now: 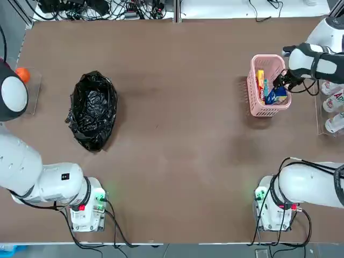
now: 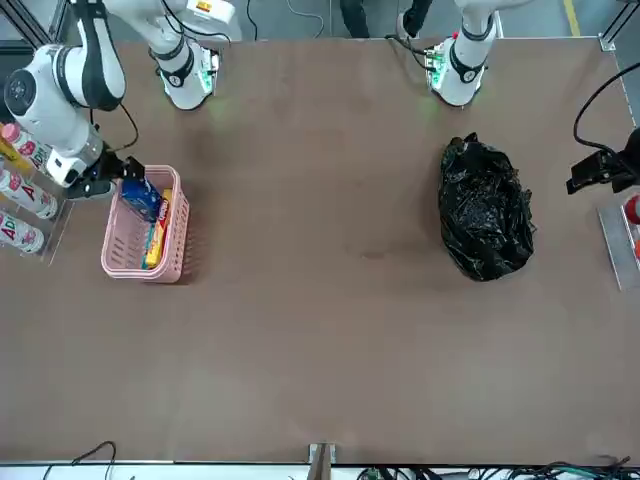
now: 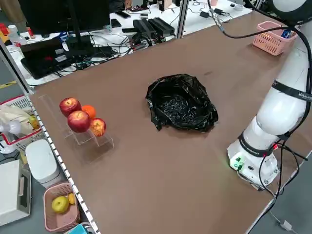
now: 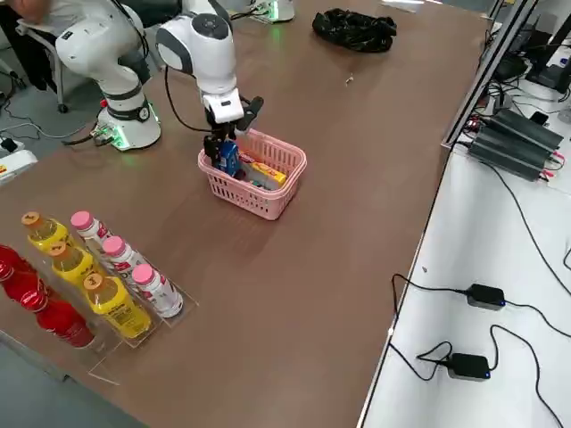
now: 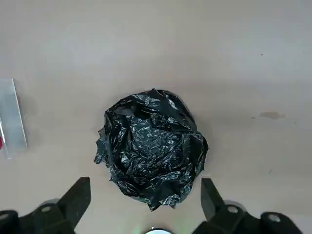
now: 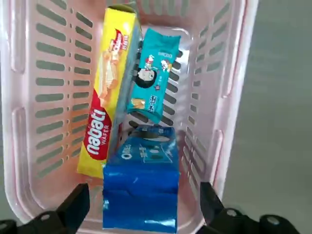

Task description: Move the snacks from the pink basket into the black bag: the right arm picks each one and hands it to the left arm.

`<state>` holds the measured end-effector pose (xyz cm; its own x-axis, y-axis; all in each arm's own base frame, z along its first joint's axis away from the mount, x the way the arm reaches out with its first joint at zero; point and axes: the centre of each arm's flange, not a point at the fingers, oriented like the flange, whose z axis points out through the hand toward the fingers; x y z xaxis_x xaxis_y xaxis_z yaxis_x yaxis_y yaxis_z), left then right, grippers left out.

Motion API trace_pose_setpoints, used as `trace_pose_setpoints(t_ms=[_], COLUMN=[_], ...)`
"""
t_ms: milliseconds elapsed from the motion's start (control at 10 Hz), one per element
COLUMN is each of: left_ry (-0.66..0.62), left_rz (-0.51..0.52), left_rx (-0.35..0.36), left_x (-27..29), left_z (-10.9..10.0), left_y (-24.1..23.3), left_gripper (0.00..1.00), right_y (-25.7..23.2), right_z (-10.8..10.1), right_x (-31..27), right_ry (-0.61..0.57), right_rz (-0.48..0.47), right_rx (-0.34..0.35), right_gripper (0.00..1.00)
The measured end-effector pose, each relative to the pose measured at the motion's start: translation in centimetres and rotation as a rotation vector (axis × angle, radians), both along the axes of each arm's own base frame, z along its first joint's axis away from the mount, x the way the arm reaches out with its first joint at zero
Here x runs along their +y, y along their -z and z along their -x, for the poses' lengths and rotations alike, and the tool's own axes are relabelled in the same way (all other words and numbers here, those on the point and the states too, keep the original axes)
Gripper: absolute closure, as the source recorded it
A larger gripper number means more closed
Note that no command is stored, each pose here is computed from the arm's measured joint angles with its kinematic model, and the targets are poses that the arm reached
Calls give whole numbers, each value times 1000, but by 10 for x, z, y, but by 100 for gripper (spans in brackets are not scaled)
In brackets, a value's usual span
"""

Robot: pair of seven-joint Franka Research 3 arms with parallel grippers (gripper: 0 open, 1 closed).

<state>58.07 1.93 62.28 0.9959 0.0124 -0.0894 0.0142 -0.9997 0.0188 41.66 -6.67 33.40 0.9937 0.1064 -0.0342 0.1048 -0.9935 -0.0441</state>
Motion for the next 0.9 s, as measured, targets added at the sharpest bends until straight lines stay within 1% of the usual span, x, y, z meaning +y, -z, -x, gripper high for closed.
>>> trace_pose_setpoints(t_ms=[500, 900], left_ry=[1, 0], left_rz=[0, 0], left_rx=[0, 0], left_x=[-1, 0], left_z=[0, 0], left_y=[0, 0], left_gripper=[0, 0], right_y=[11, 20], right_z=[-4, 1], right_x=[3, 4], right_ry=[1, -1], right_rz=[0, 2], right_rx=[-10, -18], right_gripper=[0, 0])
